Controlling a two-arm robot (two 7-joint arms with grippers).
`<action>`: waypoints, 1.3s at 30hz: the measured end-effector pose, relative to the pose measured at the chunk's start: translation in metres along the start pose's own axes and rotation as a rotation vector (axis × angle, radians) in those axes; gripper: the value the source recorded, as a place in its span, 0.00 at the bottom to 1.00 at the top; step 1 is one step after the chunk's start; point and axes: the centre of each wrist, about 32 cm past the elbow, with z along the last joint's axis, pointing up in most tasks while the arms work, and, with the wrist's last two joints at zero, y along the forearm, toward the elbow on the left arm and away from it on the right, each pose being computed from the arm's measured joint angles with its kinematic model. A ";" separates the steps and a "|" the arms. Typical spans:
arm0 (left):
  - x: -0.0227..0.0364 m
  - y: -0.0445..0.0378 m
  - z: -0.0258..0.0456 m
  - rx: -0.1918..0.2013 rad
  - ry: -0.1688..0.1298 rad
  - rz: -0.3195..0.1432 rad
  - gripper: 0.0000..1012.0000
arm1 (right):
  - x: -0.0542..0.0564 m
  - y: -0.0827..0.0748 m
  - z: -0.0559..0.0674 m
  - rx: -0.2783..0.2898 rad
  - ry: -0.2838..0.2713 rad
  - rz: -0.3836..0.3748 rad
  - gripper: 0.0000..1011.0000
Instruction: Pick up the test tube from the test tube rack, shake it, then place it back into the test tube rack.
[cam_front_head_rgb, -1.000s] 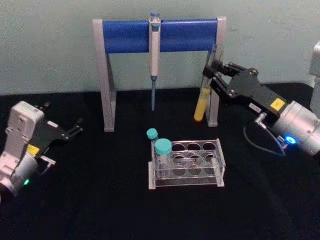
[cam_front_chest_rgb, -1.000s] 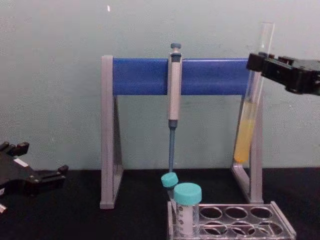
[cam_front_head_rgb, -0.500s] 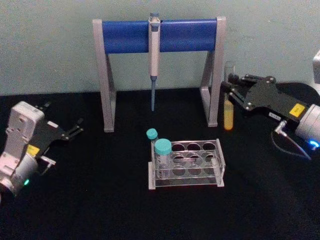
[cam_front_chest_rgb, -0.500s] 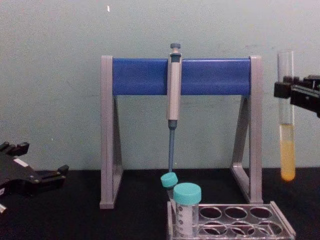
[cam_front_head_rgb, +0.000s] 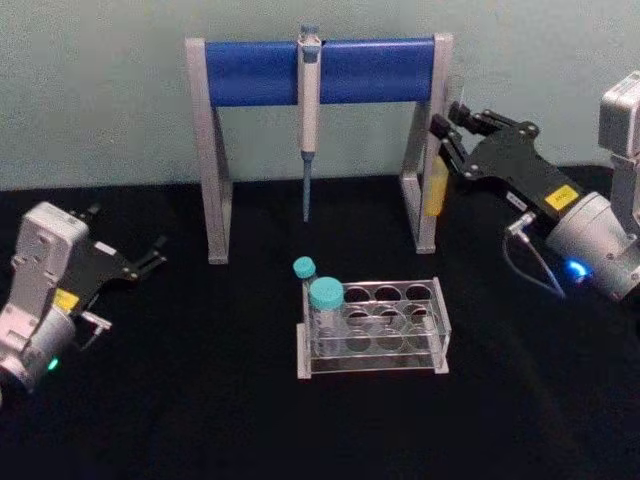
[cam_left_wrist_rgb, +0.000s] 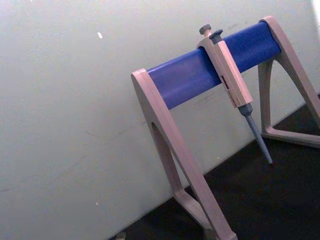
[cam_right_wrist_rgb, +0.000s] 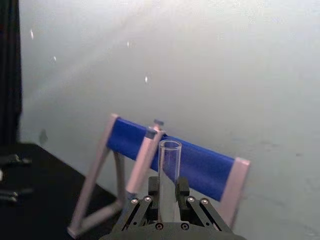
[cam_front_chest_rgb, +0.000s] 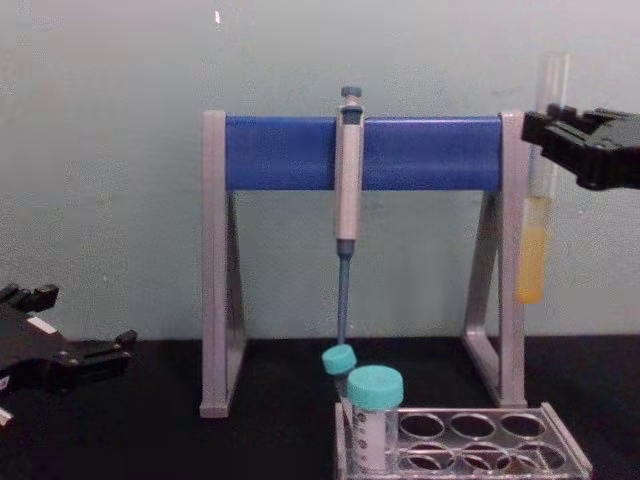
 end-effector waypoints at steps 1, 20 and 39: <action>0.0000 0.0000 0.0000 0.000 0.000 0.000 0.99 | -0.002 0.003 -0.001 0.014 0.043 0.009 0.23; 0.0000 0.0000 0.0000 0.000 0.000 0.000 0.99 | 0.015 -0.007 0.001 -0.002 0.258 0.318 0.23; 0.0000 0.0000 0.0000 0.000 0.000 0.000 0.99 | 0.035 -0.031 0.008 -0.094 0.098 0.170 0.23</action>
